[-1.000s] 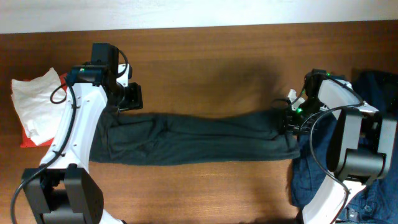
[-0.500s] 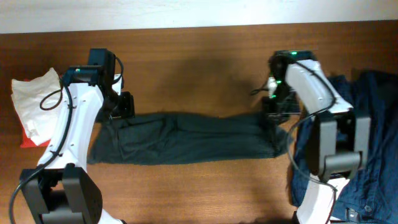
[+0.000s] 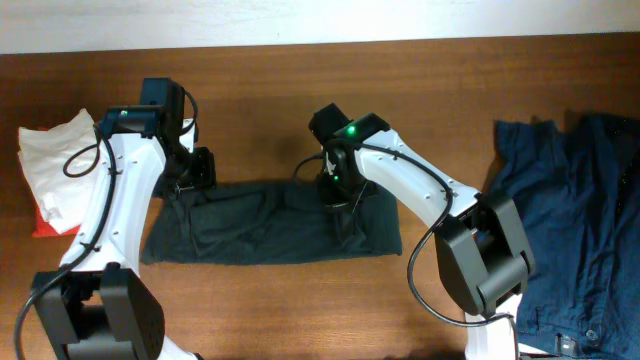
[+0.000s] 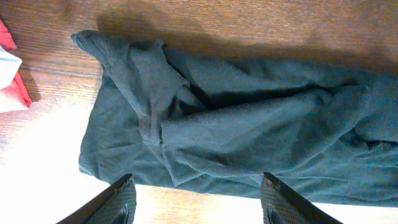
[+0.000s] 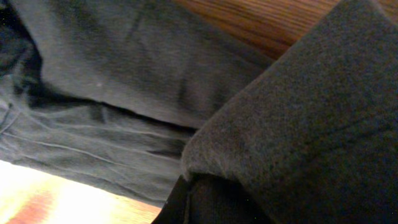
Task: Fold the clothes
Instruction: 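Fold the strip's right half leftward onto the left half with the right gripper, then fold the strip's left end rightward with the left gripper into a square, then grasp the folded sweatshirt with both grippers and lift it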
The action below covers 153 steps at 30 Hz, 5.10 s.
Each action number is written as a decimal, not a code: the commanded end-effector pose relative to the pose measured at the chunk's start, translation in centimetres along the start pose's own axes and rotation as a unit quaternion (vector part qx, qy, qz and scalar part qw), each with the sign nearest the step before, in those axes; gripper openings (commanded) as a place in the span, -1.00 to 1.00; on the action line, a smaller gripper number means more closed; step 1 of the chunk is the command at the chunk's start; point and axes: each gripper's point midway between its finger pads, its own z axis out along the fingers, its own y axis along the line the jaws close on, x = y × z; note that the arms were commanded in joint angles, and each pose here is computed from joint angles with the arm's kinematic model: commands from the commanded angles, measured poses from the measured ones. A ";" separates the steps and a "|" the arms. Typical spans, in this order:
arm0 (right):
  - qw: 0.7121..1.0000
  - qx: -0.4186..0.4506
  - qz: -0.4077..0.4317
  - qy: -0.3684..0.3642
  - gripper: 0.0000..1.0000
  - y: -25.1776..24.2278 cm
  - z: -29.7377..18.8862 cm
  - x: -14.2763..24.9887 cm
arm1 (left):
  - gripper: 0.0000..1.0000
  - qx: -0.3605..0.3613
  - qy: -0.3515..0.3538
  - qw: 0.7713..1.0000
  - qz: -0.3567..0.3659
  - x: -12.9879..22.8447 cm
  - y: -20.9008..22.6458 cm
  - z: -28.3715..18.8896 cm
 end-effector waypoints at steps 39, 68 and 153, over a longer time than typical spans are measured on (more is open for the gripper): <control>0.982 0.076 0.150 0.089 0.19 -13.1 -6.2 2.9 | 0.68 0.160 0.058 0.985 0.031 2.6 6.4 15.8; 0.967 0.092 0.230 0.062 0.38 -21.3 -7.4 2.7 | -0.99 0.117 0.177 0.976 -0.051 0.3 3.6 0.8; 0.998 0.034 0.020 0.056 -0.90 -7.6 2.1 3.4 | -0.99 0.088 0.203 0.964 0.146 -0.8 -7.4 11.6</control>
